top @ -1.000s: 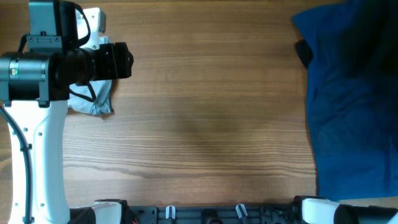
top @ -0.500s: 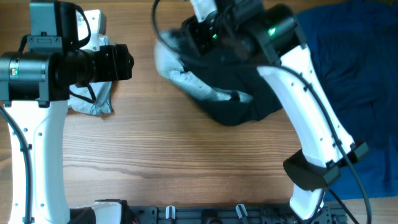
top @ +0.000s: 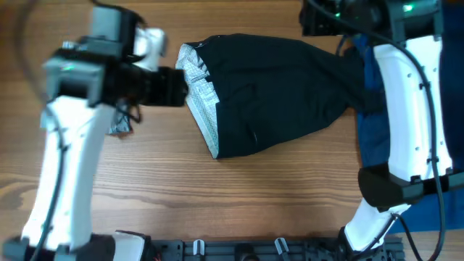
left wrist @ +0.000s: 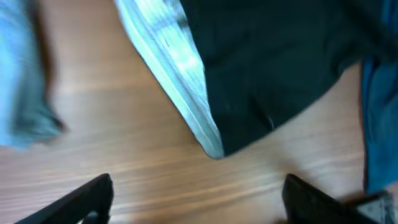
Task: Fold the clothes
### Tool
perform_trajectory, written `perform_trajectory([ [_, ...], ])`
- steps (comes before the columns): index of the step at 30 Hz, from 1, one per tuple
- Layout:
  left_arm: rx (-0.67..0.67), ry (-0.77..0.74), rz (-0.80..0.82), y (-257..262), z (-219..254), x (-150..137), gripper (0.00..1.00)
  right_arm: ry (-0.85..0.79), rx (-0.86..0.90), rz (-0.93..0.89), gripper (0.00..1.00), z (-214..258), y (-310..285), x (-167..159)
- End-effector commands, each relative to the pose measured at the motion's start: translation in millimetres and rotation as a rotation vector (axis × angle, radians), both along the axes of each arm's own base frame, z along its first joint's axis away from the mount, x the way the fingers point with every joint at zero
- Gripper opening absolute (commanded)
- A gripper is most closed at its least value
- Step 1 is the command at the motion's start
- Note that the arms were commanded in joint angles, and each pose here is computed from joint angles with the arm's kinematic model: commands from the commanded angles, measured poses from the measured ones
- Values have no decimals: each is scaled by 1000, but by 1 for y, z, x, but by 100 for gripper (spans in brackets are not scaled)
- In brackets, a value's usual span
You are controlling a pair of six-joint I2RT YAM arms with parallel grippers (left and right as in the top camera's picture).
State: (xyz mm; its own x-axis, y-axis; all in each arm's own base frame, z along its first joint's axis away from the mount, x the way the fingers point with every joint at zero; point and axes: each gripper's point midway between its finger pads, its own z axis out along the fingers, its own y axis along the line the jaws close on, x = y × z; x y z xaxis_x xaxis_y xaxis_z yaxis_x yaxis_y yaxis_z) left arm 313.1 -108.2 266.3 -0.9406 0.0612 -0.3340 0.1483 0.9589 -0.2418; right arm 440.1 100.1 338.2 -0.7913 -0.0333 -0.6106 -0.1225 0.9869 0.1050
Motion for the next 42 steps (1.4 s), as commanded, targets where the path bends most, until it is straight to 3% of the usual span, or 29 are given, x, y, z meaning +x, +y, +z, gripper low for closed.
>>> perform_trajectory([
  [1, 4, 240, 20, -26, -85, -9, 90, -55, 67, -11, 75, 30, -8, -15],
  [4, -19, 371, -8, -39, -147, -18, 91, -49, 51, 8, 77, 30, -8, -18],
  [7, -207, 498, -224, -77, -186, -48, 88, -45, 49, 8, 77, 29, -8, -19],
  [9, -279, 529, -352, -95, -203, -66, 85, -45, 49, 8, 78, 29, -8, -19],
  [14, -269, 463, -500, -124, -227, -79, 77, -45, 49, 8, 79, 29, -8, -19],
  [15, -268, 435, -546, -131, -227, -80, 69, -44, 49, 8, 79, 29, -8, -19],
  [17, -235, 409, -595, -140, -230, -84, 32, -44, 45, 5, 79, 28, -9, -19],
  [18, -224, 413, -603, -141, -231, -87, 9, -45, 41, 1, 80, 28, -10, -19],
  [19, -218, 424, -605, -140, -228, -91, 4, -46, 35, -5, 80, 28, -11, -18],
  [24, -145, 401, -511, -104, -165, -84, 4, -37, -13, -64, 84, 23, -25, -15],
  [28, 26, 251, -193, -17, -111, -59, 4, 52, -21, -132, 84, -3, -49, -10],
  [31, -16, 116, 3, 27, -74, -50, 4, 206, 7, -109, 83, -43, -57, -12],
  [36, -27, 36, 97, 53, -54, -50, 4, 448, 36, 26, 78, -117, -39, -20],
  [42, -8, 26, 105, 56, -54, -49, 4, 717, 18, 44, 76, -212, -40, -52],
])
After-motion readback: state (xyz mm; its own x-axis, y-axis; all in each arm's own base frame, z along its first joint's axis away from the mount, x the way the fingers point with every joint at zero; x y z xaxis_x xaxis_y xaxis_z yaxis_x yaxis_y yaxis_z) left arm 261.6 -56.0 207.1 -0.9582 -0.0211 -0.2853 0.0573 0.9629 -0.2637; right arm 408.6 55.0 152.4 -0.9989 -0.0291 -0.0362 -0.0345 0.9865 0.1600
